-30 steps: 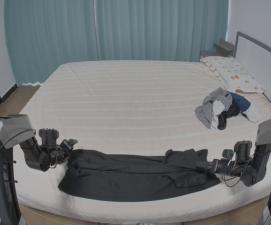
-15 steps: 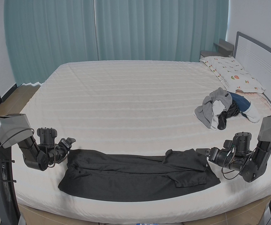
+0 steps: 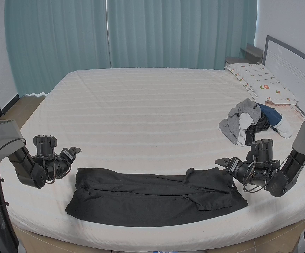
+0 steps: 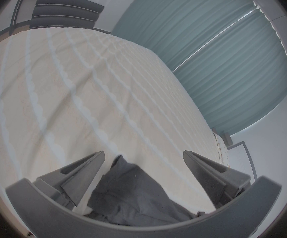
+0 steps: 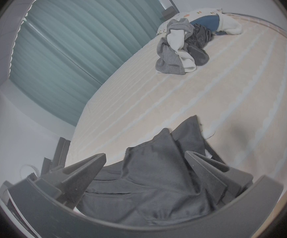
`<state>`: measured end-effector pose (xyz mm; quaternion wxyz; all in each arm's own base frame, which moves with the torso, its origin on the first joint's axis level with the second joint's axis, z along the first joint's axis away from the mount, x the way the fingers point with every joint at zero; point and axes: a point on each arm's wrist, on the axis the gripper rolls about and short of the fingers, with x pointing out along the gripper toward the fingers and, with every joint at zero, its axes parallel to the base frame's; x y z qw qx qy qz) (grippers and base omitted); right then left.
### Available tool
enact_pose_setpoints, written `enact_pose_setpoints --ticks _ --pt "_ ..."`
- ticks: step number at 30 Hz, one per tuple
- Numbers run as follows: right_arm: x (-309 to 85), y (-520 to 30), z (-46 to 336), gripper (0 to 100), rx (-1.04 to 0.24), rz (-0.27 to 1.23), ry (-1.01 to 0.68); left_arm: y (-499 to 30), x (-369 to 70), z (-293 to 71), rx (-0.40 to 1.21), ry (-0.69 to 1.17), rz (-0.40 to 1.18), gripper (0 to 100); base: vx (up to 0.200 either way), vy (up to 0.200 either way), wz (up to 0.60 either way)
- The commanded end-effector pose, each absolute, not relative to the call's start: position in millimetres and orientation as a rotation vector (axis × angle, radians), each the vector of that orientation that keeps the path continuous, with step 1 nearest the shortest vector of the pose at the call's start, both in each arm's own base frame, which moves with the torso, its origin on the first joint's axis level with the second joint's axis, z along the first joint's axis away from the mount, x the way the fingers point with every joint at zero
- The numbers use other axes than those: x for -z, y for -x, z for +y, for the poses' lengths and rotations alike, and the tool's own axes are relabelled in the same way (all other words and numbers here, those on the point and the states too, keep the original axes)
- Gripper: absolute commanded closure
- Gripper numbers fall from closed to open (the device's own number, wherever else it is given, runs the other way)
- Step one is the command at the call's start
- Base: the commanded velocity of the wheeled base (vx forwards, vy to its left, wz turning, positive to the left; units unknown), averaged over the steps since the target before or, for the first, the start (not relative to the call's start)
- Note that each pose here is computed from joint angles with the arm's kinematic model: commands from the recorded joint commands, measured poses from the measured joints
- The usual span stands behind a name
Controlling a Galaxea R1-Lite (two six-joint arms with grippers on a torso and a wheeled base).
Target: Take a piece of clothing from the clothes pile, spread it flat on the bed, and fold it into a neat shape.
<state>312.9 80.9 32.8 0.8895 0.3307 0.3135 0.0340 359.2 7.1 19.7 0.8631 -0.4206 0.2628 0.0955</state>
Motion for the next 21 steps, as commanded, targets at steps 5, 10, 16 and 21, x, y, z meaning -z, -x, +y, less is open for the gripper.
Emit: enact_pose_setpoints --ticks 5,10,16,21 --pt "-29.5 -293.7 102.3 0 -0.044 0.741 -0.835 -334.5 3.0 -3.8 -0.245 0.858 0.719 0 0.000 0.000 0.00" --pt "-19.1 -283.9 98.0 0 -0.017 0.783 -0.827 -330.0 21.3 -9.7 -0.251 0.817 0.781 0 0.000 0.000 0.00" --pt "-17.3 -282.1 97.8 0 -0.014 0.788 -0.824 -327.8 22.0 -10.7 -0.241 0.803 0.791 0 0.000 0.000 0.00" --pt "-15.7 -279.3 97.8 0 -0.012 0.798 -0.817 -329.1 21.2 -11.8 -0.231 0.807 0.777 0 0.000 0.000 0.00"
